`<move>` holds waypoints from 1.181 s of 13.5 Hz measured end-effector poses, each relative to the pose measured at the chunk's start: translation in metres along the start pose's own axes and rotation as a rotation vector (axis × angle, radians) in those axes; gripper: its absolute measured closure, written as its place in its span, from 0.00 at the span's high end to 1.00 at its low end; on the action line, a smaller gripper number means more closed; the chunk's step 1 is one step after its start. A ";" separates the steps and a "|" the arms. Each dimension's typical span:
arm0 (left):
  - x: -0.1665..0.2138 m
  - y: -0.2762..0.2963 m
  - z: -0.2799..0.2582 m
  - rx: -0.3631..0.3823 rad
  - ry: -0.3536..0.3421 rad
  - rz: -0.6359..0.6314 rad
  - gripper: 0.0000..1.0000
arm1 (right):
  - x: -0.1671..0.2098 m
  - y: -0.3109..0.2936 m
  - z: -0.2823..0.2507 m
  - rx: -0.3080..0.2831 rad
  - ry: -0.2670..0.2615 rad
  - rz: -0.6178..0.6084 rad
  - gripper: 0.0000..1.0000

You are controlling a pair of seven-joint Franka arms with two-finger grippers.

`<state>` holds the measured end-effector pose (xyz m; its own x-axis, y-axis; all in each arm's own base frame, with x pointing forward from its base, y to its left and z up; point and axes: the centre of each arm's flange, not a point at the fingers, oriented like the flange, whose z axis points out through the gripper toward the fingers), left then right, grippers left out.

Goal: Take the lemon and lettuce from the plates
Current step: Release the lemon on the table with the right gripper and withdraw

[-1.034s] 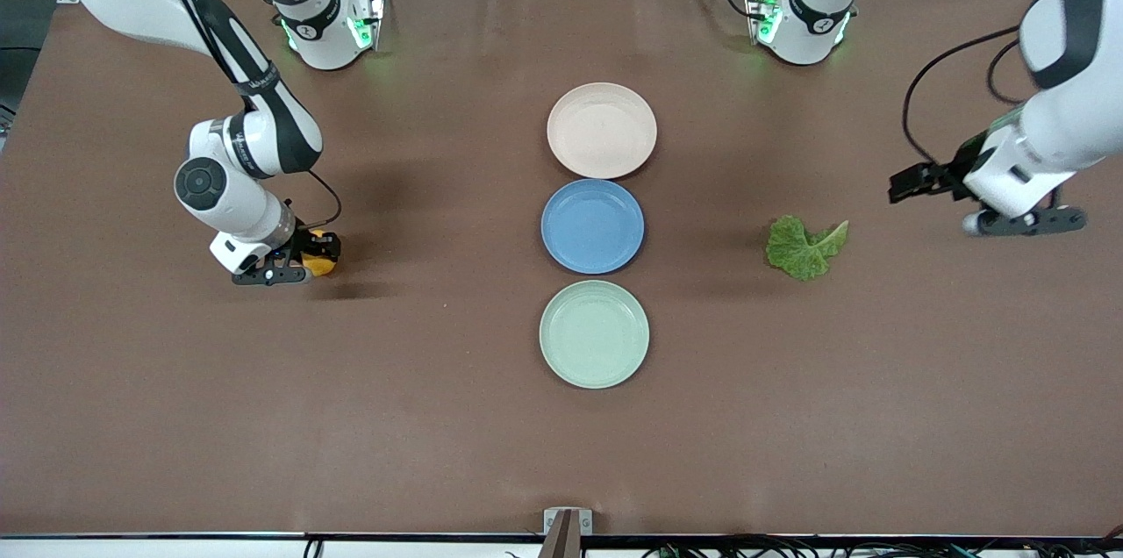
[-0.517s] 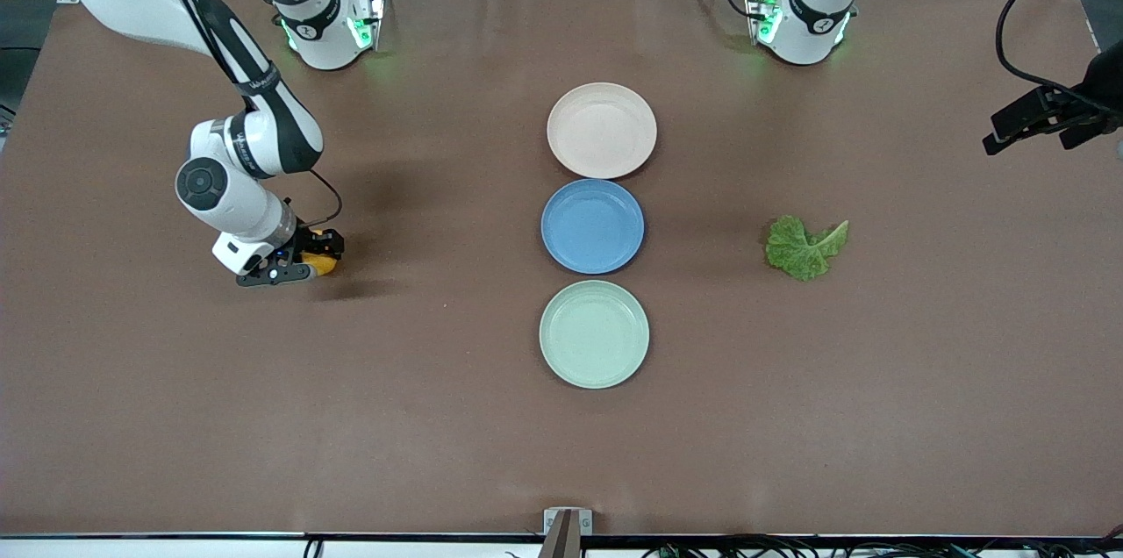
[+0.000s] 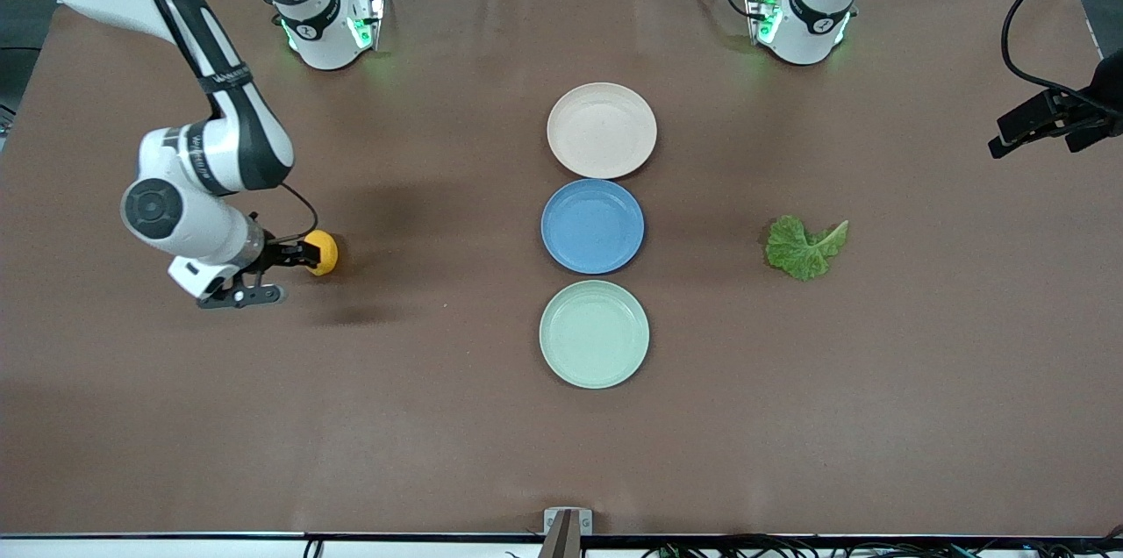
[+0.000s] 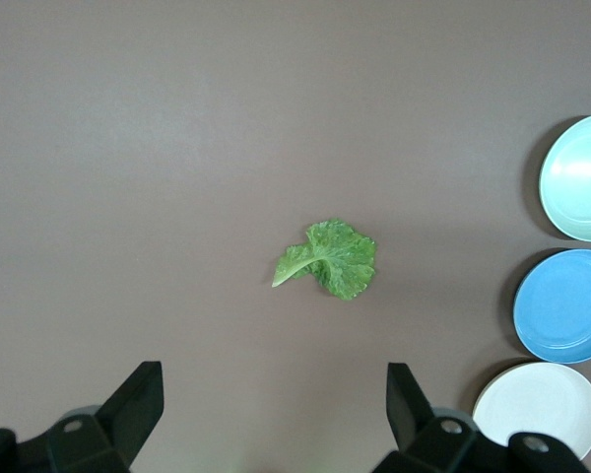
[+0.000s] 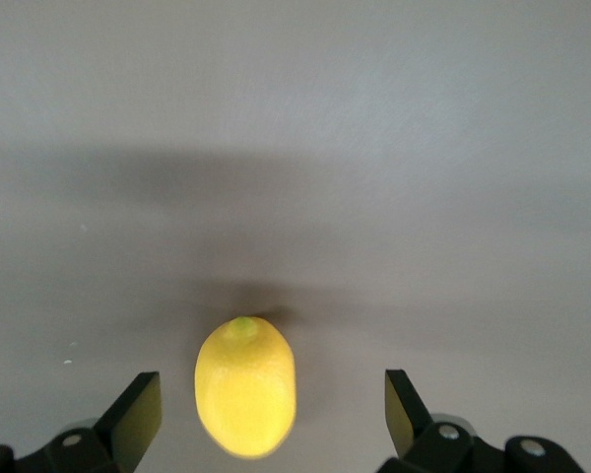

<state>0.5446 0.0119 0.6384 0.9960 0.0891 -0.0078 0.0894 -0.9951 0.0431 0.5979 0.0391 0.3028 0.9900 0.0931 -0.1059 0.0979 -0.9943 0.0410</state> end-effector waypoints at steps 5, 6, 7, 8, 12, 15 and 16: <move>0.005 -0.001 0.005 -0.001 -0.008 -0.002 1.00 | 0.016 0.018 -0.081 -0.019 -0.033 0.026 1.00; 0.007 -0.003 0.006 -0.001 -0.009 -0.005 1.00 | 0.018 0.023 -0.103 -0.022 -0.045 0.035 1.00; 0.009 -0.005 0.006 -0.002 -0.007 -0.008 1.00 | 0.018 0.030 -0.126 -0.024 -0.048 0.046 1.00; 0.010 -0.005 0.004 -0.002 -0.003 -0.009 1.00 | 0.018 0.038 -0.148 -0.026 -0.045 0.054 1.00; 0.012 -0.005 0.001 -0.001 0.004 -0.010 1.00 | 0.012 0.079 -0.196 -0.020 -0.032 0.007 1.00; 0.012 -0.006 0.000 0.000 0.005 -0.011 1.00 | 0.011 0.090 -0.214 -0.022 -0.007 0.008 1.00; 0.012 -0.007 0.000 0.000 0.006 -0.013 1.00 | 0.011 0.089 -0.216 -0.022 -0.004 0.008 1.00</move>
<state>0.5560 0.0196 0.6380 0.9947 0.1024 -0.0023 0.1024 -0.9938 0.0433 0.6395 -0.0378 0.5198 0.9903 0.0852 -0.1099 0.0926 -0.9937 0.0636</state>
